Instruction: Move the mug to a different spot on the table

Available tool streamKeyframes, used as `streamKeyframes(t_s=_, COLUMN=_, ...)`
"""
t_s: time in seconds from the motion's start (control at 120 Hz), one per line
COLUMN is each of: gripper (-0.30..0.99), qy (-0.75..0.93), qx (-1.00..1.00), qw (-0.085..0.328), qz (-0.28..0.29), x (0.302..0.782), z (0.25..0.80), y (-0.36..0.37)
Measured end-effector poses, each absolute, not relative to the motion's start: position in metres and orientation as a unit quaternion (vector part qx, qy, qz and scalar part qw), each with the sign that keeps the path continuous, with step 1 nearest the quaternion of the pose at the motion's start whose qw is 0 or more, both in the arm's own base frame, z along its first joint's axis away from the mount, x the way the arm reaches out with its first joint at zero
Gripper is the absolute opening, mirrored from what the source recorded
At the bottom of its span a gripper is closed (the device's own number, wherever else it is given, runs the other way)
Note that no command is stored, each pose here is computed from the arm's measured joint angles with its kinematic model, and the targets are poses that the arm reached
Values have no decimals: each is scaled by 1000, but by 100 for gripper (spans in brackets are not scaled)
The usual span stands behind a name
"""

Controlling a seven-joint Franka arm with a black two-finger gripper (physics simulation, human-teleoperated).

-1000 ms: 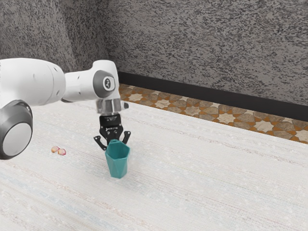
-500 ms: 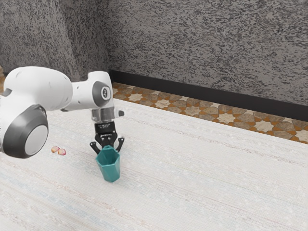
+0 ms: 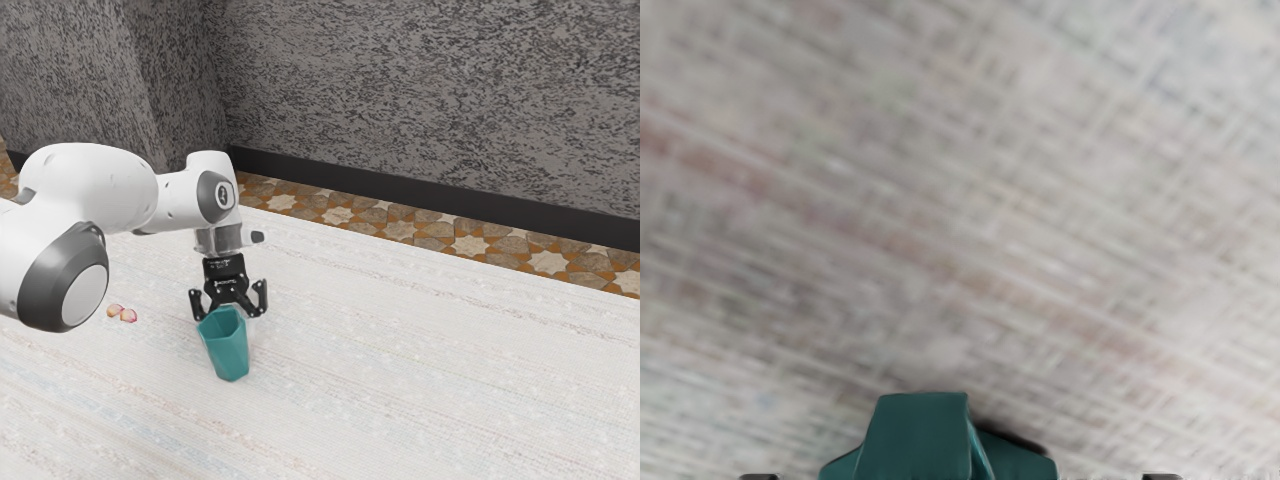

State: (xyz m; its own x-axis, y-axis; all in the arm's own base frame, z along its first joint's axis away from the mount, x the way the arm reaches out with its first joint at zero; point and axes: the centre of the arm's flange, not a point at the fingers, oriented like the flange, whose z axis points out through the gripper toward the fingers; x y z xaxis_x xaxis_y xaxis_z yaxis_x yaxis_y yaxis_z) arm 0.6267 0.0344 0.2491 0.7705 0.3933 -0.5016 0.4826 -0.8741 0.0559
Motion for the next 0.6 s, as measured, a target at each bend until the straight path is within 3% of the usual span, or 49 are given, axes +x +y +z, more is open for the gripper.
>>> streamKeyframes(t_s=0.342, gripper=65, qy=195, qx=967, qw=68, qz=-150, x=671, z=313, y=46)
streamKeyframes(t_s=0.458, gripper=67, qy=121, qx=988, qw=57, qz=-79, x=669, z=415, y=19)
streamKeyframes(t_s=0.533, gripper=68, qy=47, qx=996, qw=63, qz=-39, x=623, z=501, y=-16)
streamKeyframes(t_s=0.6, gripper=68, qy=-12, qx=998, qw=54, qz=-21, x=583, z=544, y=-43)
